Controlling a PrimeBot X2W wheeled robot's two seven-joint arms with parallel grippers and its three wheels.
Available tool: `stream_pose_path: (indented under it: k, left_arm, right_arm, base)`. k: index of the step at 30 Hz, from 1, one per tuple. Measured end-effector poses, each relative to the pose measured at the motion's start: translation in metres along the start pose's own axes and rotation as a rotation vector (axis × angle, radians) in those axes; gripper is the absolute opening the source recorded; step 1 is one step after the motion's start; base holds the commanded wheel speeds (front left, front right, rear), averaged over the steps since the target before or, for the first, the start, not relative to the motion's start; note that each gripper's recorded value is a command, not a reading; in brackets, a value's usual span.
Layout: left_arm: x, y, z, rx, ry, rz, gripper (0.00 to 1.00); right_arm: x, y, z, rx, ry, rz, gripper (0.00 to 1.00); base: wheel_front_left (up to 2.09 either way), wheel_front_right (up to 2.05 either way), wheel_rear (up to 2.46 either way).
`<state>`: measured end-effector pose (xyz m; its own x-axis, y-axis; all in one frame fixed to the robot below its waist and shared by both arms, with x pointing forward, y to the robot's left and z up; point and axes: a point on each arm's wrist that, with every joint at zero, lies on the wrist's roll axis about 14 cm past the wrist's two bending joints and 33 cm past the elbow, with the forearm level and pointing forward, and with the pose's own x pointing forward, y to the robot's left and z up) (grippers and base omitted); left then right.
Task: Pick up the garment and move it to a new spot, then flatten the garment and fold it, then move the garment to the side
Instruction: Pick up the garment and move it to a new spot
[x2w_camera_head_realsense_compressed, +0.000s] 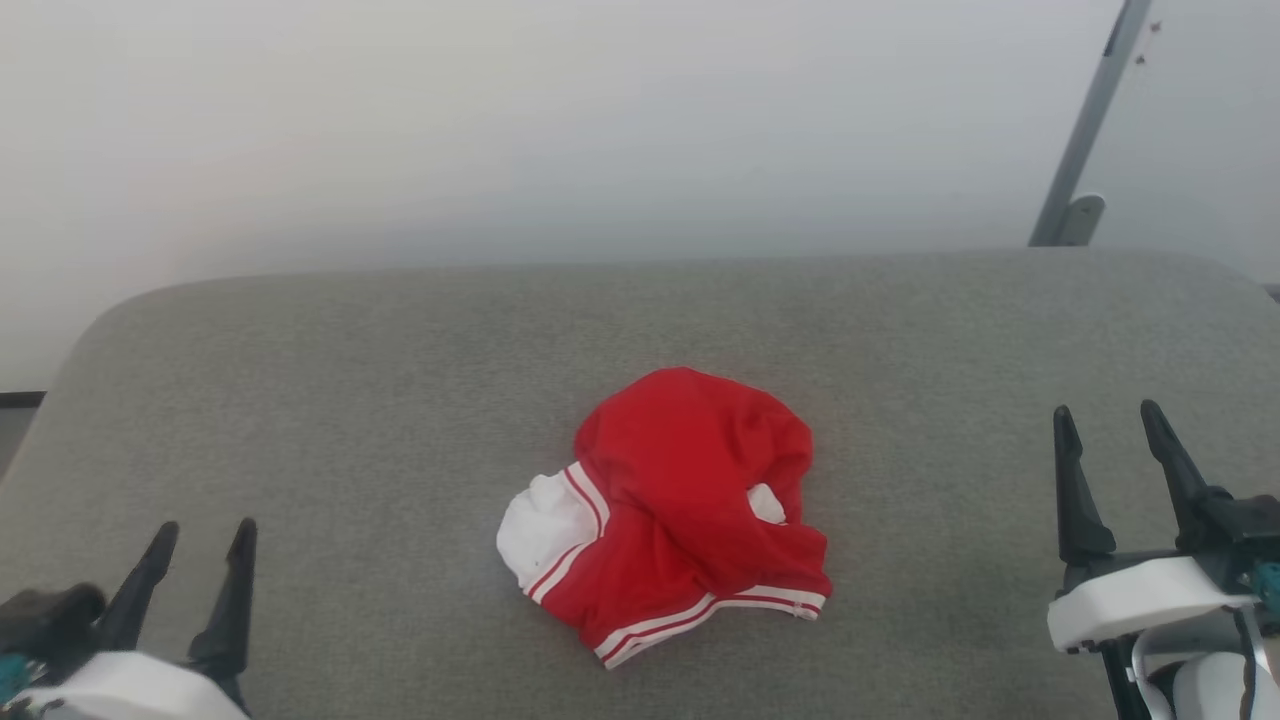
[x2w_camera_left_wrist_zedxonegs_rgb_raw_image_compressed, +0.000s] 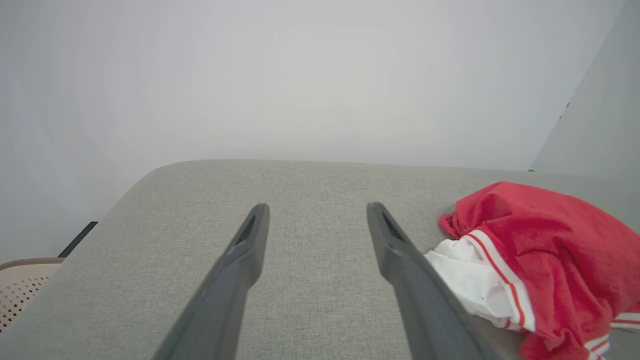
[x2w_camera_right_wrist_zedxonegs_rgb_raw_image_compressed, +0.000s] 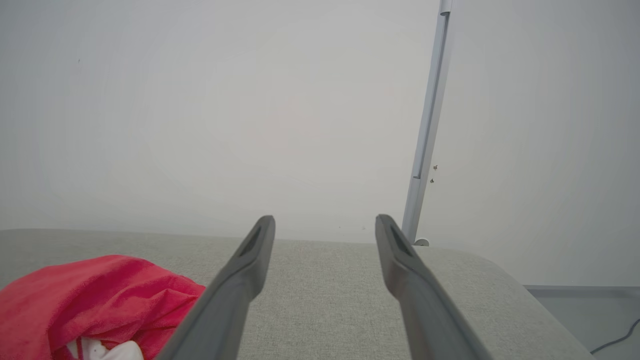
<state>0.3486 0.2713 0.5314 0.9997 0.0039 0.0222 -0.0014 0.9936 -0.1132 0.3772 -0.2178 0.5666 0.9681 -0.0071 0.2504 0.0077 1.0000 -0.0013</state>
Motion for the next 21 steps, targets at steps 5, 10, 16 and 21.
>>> stream_pose_path:
  k: [5, 10, 16, 21]
  left_arm:
    - [-0.019, 0.025, 0.003, -0.032, -0.024, 0.086, 1.00]
    - [-0.026, 0.030, 0.005, -0.048, -0.039, 0.107, 1.00]
    - [-0.031, 0.032, 0.007, -0.048, -0.052, 0.114, 1.00]
    - [-0.030, 0.029, 0.009, -0.047, -0.062, 0.105, 1.00]
  right_arm:
    - [0.001, 0.008, 0.000, 0.007, -0.002, 0.018, 1.00]
    - [0.003, 0.012, 0.000, 0.010, -0.002, 0.030, 1.00]
    - [0.003, 0.016, -0.001, 0.012, 0.000, 0.041, 1.00]
    - [0.002, 0.017, -0.002, 0.012, 0.004, 0.044, 1.00]
  base:
    - [0.00, 0.00, 0.00]
    - [0.00, 0.00, 0.00]
    - [0.00, 0.00, 0.00]
    - [0.00, 0.00, 0.00]
